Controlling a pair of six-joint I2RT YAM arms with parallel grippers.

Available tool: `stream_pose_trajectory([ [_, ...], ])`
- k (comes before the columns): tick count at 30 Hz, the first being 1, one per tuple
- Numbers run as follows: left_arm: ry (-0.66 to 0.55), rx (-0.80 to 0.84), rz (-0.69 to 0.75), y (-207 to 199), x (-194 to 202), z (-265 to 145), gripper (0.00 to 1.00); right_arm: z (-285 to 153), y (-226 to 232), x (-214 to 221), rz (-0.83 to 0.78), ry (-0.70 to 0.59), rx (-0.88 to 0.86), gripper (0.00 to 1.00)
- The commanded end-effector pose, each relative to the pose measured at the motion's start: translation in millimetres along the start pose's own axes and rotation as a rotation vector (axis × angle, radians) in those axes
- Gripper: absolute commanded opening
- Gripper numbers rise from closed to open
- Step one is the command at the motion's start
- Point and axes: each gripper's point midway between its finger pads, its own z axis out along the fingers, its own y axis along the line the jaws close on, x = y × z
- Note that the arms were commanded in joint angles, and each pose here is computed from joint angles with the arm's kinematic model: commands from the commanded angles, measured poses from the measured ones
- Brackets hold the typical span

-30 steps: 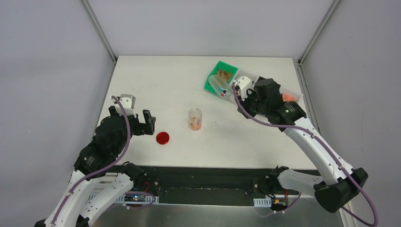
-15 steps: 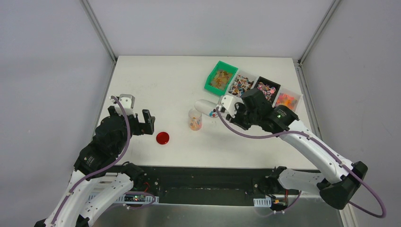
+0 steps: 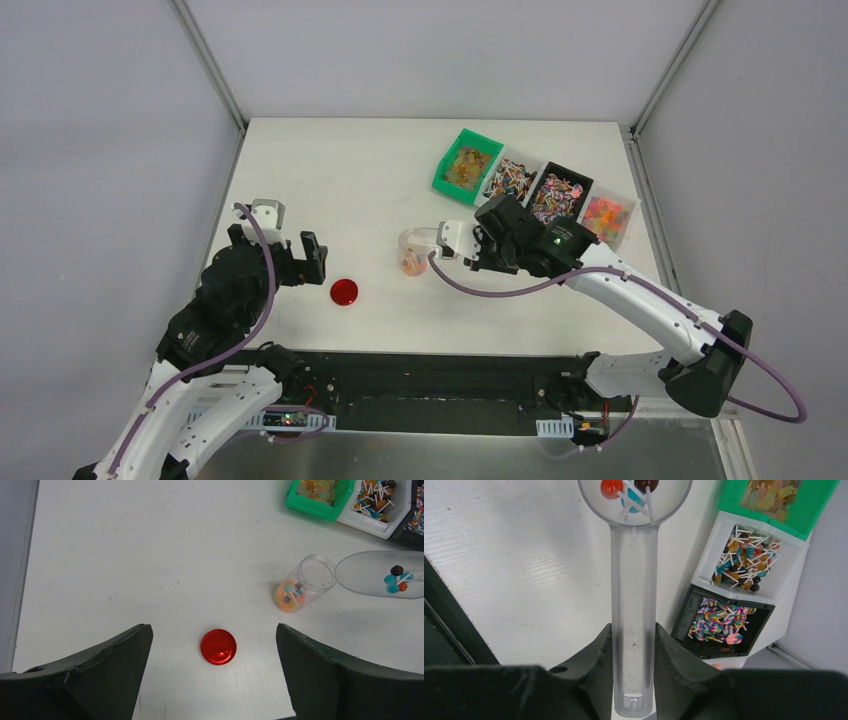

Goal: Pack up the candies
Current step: Place the fake candies in the packing bottle.

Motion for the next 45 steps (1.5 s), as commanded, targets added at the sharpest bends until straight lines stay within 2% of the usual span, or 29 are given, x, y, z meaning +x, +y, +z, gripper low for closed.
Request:
stream_pose_trajectory([
  [1, -0.03, -0.016, -0.008, 3, -5, 0, 0.99, -16, -22, -10, -0.061, 0.003, 0.083, 0.0],
  [45, -0.031, -0.014, -0.008, 3, -6, -1, 0.99, -14, -55, -20, -0.287, 0.248, 0.172, 0.0],
])
